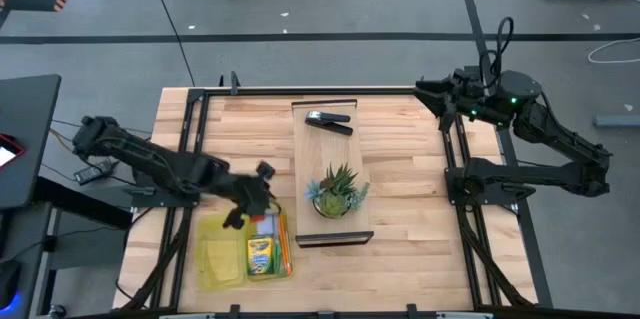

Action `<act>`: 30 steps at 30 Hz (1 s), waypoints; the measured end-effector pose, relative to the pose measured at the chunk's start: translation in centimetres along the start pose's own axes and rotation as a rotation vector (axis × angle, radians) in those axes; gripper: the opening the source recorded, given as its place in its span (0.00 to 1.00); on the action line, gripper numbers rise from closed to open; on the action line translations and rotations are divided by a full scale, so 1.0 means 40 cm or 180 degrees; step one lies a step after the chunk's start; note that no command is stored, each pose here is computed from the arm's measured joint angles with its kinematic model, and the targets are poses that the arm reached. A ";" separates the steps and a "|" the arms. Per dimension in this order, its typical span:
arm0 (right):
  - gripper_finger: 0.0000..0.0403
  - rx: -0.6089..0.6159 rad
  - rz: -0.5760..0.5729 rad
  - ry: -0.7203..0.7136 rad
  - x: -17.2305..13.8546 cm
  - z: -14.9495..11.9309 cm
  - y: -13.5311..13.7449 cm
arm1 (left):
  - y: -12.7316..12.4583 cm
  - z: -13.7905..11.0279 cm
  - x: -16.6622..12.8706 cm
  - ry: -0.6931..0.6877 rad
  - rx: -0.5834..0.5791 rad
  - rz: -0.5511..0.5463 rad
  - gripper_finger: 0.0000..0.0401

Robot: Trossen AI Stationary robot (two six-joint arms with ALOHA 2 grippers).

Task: Pack school essentials
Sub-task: Return to Home Position

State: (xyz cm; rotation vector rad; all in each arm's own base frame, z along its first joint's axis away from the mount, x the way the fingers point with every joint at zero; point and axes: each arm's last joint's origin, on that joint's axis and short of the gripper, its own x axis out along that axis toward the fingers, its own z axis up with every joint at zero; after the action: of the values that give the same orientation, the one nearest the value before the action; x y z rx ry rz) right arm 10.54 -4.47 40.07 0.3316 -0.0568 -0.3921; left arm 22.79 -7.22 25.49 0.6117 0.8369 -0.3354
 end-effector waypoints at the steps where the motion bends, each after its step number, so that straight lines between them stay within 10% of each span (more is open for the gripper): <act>1: 0.44 0.0034 0.0019 -0.0010 -0.004 -0.012 -0.004 | 0.013 -0.006 -0.012 -0.0030 -0.0127 0.0061 0.34; 11: 0.36 0.0419 0.0105 -0.0081 -0.021 -0.148 -0.050 | 0.137 -0.065 -0.107 -0.0330 -0.1290 0.0941 0.25; 30: 0.10 0.0462 0.0111 -0.0339 -0.133 -0.196 -0.068 | 0.152 -0.169 -0.279 -0.1139 -0.1869 0.1515 0.07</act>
State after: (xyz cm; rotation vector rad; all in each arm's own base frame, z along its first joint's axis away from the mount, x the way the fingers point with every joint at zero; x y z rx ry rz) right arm 5.55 -2.37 31.81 0.4522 -0.1958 -0.3718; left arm 14.82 2.21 32.92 0.1745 0.3907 0.2320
